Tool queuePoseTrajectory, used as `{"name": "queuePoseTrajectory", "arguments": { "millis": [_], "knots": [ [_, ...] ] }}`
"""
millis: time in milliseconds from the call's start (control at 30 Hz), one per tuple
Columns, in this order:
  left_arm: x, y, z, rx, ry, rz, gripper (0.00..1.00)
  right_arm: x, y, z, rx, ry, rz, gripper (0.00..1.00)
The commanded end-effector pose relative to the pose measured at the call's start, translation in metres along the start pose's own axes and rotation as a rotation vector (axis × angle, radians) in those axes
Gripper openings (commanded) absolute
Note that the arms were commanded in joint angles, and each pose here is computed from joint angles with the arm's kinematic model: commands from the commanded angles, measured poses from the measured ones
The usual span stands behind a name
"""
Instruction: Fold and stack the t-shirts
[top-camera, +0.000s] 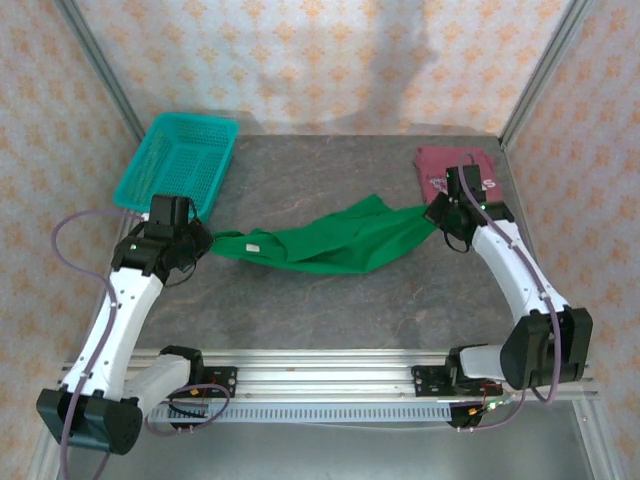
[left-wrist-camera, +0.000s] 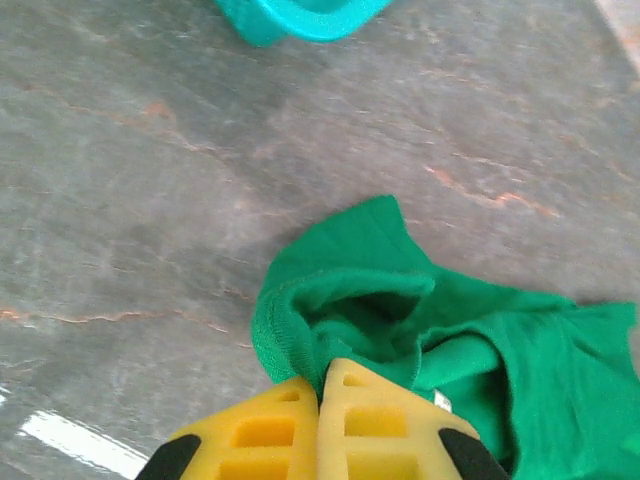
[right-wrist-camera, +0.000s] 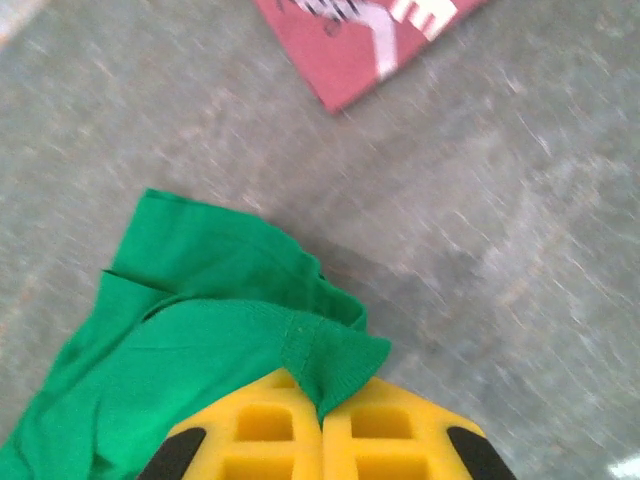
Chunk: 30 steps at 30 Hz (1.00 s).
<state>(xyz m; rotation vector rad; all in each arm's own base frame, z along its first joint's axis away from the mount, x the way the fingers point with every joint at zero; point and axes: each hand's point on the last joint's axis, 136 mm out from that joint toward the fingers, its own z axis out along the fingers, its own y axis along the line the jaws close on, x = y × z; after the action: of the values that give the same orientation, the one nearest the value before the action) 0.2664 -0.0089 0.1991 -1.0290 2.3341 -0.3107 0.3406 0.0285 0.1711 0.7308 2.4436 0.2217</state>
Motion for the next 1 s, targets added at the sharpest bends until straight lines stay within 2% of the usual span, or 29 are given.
{"name": "queuePoseTrajectory", "arguments": {
  "millis": [0,33,100,133,267,333,400,500,600,767,967],
  "knots": [
    [-0.006,0.026,0.019,-0.153,-0.025,-0.010,0.05,0.041,-0.048,0.015,0.157,0.110,-0.030,0.00],
    [-0.002,0.026,0.028,-0.157,-0.004,-0.013,0.20,0.047,-0.049,0.019,0.154,0.126,-0.030,0.00],
    [0.005,0.025,0.039,-0.158,0.037,-0.023,0.55,0.058,-0.053,0.027,0.157,0.166,-0.025,0.00],
    [0.007,0.024,0.041,-0.156,0.047,-0.026,0.65,0.065,-0.055,0.029,0.161,0.190,-0.020,0.00],
    [0.015,-0.005,0.022,-0.064,0.039,0.040,0.81,0.082,-0.057,0.038,0.142,0.239,0.019,0.00],
    [0.031,-0.027,0.010,-0.001,0.075,0.107,0.84,0.086,-0.058,0.040,0.137,0.244,0.022,0.00],
    [0.059,-0.043,0.009,0.046,0.165,0.162,0.84,0.087,-0.058,0.040,0.136,0.252,0.021,0.00],
    [0.107,-0.055,0.023,0.084,0.318,0.215,0.82,0.090,-0.058,0.043,0.138,0.269,0.015,0.00],
    [0.142,-0.060,0.050,0.071,0.420,0.253,0.77,0.092,-0.058,0.046,0.137,0.284,0.010,0.00],
    [0.166,-0.084,0.089,0.085,0.476,0.240,0.68,0.093,-0.057,0.047,0.138,0.296,-0.006,0.00],
    [0.179,-0.072,0.119,-0.066,0.515,0.277,0.56,0.095,-0.058,0.048,0.139,0.306,-0.012,0.00]
  ]
}}
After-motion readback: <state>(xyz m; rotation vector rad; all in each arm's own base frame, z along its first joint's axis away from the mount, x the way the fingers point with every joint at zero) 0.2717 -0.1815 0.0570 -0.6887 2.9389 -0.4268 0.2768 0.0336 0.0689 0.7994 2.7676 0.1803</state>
